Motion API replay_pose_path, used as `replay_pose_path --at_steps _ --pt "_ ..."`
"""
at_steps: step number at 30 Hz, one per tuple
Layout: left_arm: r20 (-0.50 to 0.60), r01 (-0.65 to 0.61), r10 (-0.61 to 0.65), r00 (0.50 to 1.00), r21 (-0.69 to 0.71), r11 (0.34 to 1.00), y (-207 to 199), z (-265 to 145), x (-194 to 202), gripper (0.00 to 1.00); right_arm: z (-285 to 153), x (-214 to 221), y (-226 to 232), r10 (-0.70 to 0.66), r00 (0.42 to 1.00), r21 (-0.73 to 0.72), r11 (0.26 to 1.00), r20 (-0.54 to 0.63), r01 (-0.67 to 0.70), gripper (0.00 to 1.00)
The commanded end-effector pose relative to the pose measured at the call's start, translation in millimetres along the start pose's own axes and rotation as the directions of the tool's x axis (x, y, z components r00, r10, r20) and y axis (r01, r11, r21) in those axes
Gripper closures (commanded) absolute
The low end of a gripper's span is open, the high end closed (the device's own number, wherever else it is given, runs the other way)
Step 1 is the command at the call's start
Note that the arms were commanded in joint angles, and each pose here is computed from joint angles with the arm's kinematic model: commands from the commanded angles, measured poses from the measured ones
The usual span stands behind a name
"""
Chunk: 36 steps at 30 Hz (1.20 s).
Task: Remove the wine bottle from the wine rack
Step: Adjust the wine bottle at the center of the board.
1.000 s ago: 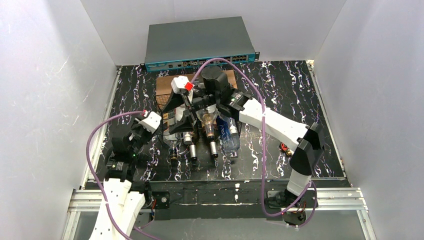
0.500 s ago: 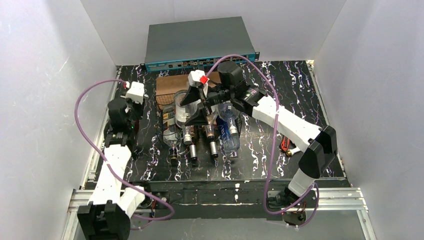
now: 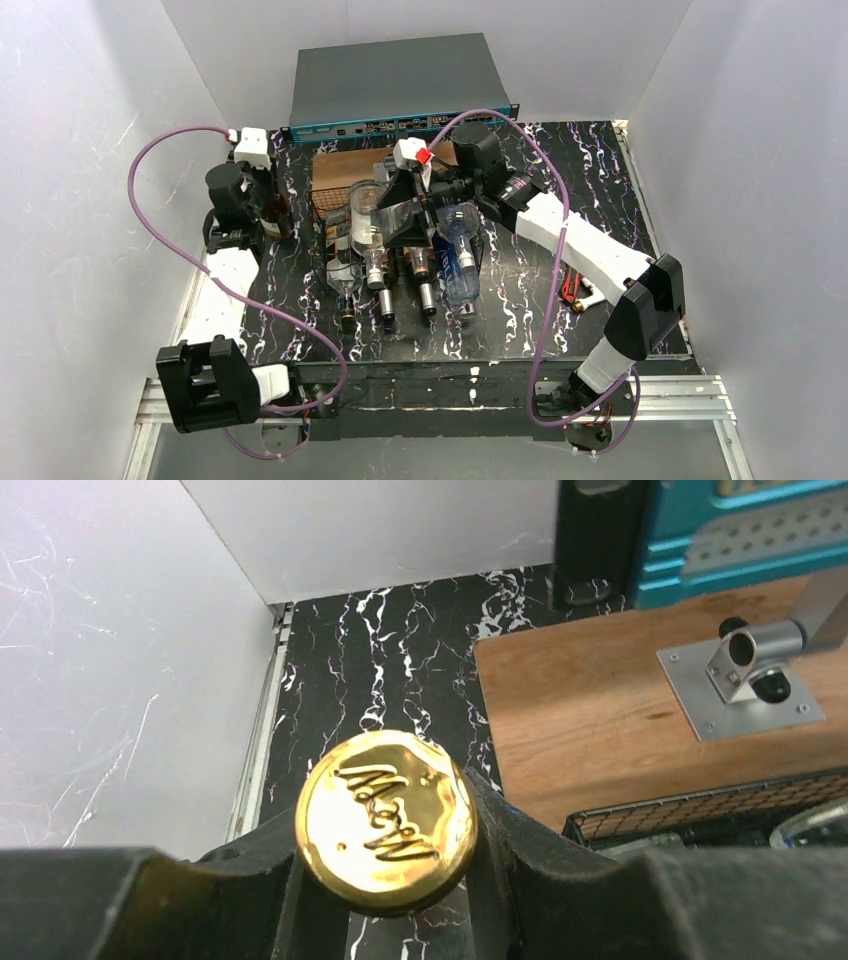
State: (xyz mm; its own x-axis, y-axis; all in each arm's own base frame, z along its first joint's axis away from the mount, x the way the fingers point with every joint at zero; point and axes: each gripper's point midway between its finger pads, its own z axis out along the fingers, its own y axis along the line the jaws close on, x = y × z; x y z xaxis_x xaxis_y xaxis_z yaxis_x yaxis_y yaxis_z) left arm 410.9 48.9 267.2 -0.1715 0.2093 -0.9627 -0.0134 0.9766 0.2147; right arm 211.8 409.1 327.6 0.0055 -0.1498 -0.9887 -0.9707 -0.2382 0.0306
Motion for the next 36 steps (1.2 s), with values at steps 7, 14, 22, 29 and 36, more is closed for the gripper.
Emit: replay_pose_path --at_steps 7,14,22,29,36 --pt "0.333 0.098 -0.052 0.942 -0.123 0.988 41 -14 -85 0.97 -13 -14 6 -0.036 0.999 0.006 0.999 0.03 0.036 0.04" --pt "0.315 0.121 -0.069 0.947 -0.15 0.981 44 -15 -75 0.51 -14 -8 5 -0.02 1.0 0.014 1.0 0.021 0.02 0.03" --pt "0.324 0.148 -0.081 0.943 -0.187 0.971 51 -24 -77 0.11 -18 -4 2 -0.016 1.0 0.033 0.999 0.012 0.016 0.03" --pt "0.329 0.193 -0.114 0.938 -0.221 0.956 56 -55 -82 0.02 -29 -2 -2 -0.017 1.0 0.063 0.998 -0.003 0.018 0.02" --pt "0.165 0.463 -0.452 0.877 -0.037 0.885 9 -122 -77 0.02 -79 -3 -15 -0.005 0.999 0.203 0.979 -0.044 0.014 0.02"
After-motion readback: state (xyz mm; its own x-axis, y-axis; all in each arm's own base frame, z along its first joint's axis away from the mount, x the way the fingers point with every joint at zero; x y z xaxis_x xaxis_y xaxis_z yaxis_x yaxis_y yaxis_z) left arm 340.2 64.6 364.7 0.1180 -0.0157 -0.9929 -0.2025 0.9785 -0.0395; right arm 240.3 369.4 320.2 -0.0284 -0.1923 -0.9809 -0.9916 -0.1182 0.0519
